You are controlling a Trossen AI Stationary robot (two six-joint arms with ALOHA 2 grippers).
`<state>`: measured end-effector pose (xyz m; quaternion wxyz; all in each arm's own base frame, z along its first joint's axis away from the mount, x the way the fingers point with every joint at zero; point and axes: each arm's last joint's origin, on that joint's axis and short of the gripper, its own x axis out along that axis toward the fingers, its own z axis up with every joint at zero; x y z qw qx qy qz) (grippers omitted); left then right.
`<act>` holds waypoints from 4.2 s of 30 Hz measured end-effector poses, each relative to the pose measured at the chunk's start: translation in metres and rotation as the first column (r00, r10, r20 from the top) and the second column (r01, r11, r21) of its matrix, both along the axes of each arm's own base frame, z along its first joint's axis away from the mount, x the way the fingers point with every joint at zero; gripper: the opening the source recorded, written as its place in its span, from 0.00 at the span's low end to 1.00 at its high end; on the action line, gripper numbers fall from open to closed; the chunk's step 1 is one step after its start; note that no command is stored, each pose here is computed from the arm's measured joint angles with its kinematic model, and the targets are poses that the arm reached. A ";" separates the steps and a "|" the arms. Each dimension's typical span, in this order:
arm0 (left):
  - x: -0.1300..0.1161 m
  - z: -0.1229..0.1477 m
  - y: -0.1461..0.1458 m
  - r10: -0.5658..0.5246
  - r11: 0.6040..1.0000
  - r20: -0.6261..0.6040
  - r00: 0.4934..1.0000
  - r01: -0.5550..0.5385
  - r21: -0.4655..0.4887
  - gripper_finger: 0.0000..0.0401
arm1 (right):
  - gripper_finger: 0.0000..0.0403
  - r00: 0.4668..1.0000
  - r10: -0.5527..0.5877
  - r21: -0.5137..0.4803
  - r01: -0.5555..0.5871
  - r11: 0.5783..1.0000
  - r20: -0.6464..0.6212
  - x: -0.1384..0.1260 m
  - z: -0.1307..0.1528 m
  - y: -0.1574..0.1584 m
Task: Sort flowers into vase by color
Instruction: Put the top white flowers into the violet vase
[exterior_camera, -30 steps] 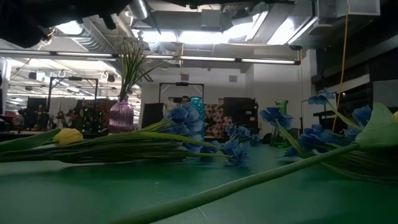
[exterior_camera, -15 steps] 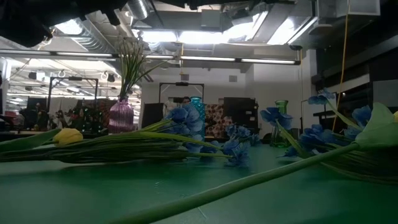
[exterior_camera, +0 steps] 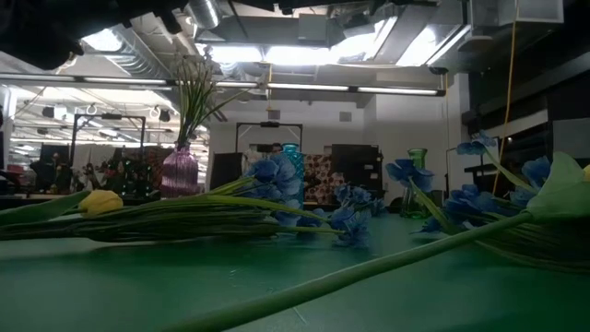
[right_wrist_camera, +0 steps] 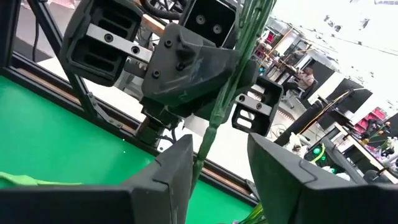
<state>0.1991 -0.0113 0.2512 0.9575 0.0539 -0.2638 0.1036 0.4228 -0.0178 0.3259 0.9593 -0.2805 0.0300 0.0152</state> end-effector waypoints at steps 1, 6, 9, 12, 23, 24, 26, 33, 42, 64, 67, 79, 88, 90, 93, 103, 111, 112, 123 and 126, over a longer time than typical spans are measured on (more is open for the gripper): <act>0.002 0.000 0.000 0.000 1.000 -0.004 1.000 0.000 0.001 0.02 | 0.38 1.000 0.000 0.000 0.000 1.000 0.000 0.000 0.000 0.000; 0.008 -0.002 -0.001 0.000 1.000 -0.023 1.000 0.000 0.005 0.04 | 0.37 1.000 0.000 0.000 0.000 1.000 -0.003 0.000 0.000 0.000; 0.008 -0.003 -0.001 0.000 1.000 -0.026 1.000 0.000 0.005 0.03 | 0.31 1.000 0.000 0.018 0.000 1.000 -0.010 0.000 -0.001 0.000; 0.008 -0.003 -0.001 0.002 1.000 -0.026 1.000 -0.002 0.006 0.03 | 0.19 1.000 -0.002 0.033 0.003 0.999 -0.020 0.000 -0.002 0.000; 0.009 -0.005 0.001 0.031 0.999 -0.050 0.998 -0.032 -0.014 0.05 | 0.03 0.994 -0.086 0.063 0.090 0.994 -0.066 -0.001 -0.006 -0.002; 0.009 -0.006 0.001 0.041 0.999 -0.057 0.998 -0.043 -0.022 0.05 | 0.03 0.994 -0.088 0.063 0.092 0.994 -0.069 -0.001 -0.006 -0.002; 0.010 -0.007 0.001 0.049 0.998 -0.069 0.996 -0.053 -0.046 0.05 | 0.03 0.992 -0.092 0.062 0.097 0.993 -0.081 -0.001 -0.007 -0.002; 0.011 -0.010 0.001 0.047 0.996 -0.107 0.993 -0.055 -0.070 0.05 | 0.02 0.987 -0.098 0.058 0.106 0.993 -0.129 -0.004 -0.010 -0.003; 0.012 -0.012 0.001 0.086 0.996 -0.146 0.986 -0.088 -0.001 0.07 | 0.02 0.983 -0.123 0.042 0.130 0.991 -0.137 -0.004 -0.011 -0.003; 0.010 -0.011 0.002 0.123 0.982 -0.111 0.986 -0.137 -0.133 0.54 | 0.02 0.959 -0.243 -0.051 0.238 0.970 -0.143 -0.006 -0.009 -0.007; 0.010 -0.011 0.002 0.123 0.981 -0.116 0.986 -0.138 -0.133 0.54 | 0.02 0.961 -0.237 -0.055 0.232 0.971 -0.145 -0.006 -0.010 -0.007; 0.011 -0.011 0.008 0.143 0.976 -0.112 0.983 -0.159 -0.151 0.54 | 0.02 0.968 -0.188 -0.075 0.177 0.981 -0.168 -0.006 -0.012 -0.005; 0.012 -0.014 0.014 0.122 0.960 -0.111 0.986 -0.146 -0.239 0.54 | 0.02 0.968 -0.191 -0.073 0.181 0.981 -0.164 -0.006 -0.011 -0.006; 0.012 -0.014 0.016 0.118 0.954 -0.102 0.988 -0.142 -0.264 0.54 | 0.02 0.963 -0.215 -0.078 0.204 0.976 -0.163 -0.007 -0.011 -0.006; 0.012 -0.014 0.018 0.112 0.944 -0.089 0.990 -0.134 -0.303 0.54 | 0.02 0.956 -0.246 -0.102 0.232 0.967 -0.158 -0.007 -0.011 -0.007; 0.011 -0.014 0.025 0.092 0.903 -0.040 0.995 -0.101 -0.417 0.54 | 0.02 0.927 -0.351 -0.237 0.314 0.919 -0.133 -0.007 -0.009 -0.010; 0.013 -0.008 0.030 0.125 0.906 -0.029 0.992 -0.126 -0.403 0.54 | 0.02 0.913 -0.405 -0.243 0.382 0.892 -0.053 -0.007 -0.001 -0.012; 0.014 -0.006 0.030 0.130 0.910 -0.026 0.991 -0.130 -0.394 0.54 | 0.02 0.910 -0.412 -0.240 0.391 0.888 -0.043 -0.007 0.000 -0.012; 0.027 0.008 0.030 0.174 0.935 -0.097 0.980 -0.196 -0.296 0.54 | 0.02 0.887 -0.462 -0.227 0.451 0.863 0.004 -0.007 0.004 -0.013; 0.033 0.007 0.030 0.173 0.935 -0.119 0.978 -0.201 -0.291 0.54 | 0.02 0.887 -0.462 -0.222 0.455 0.862 0.024 -0.007 0.007 -0.013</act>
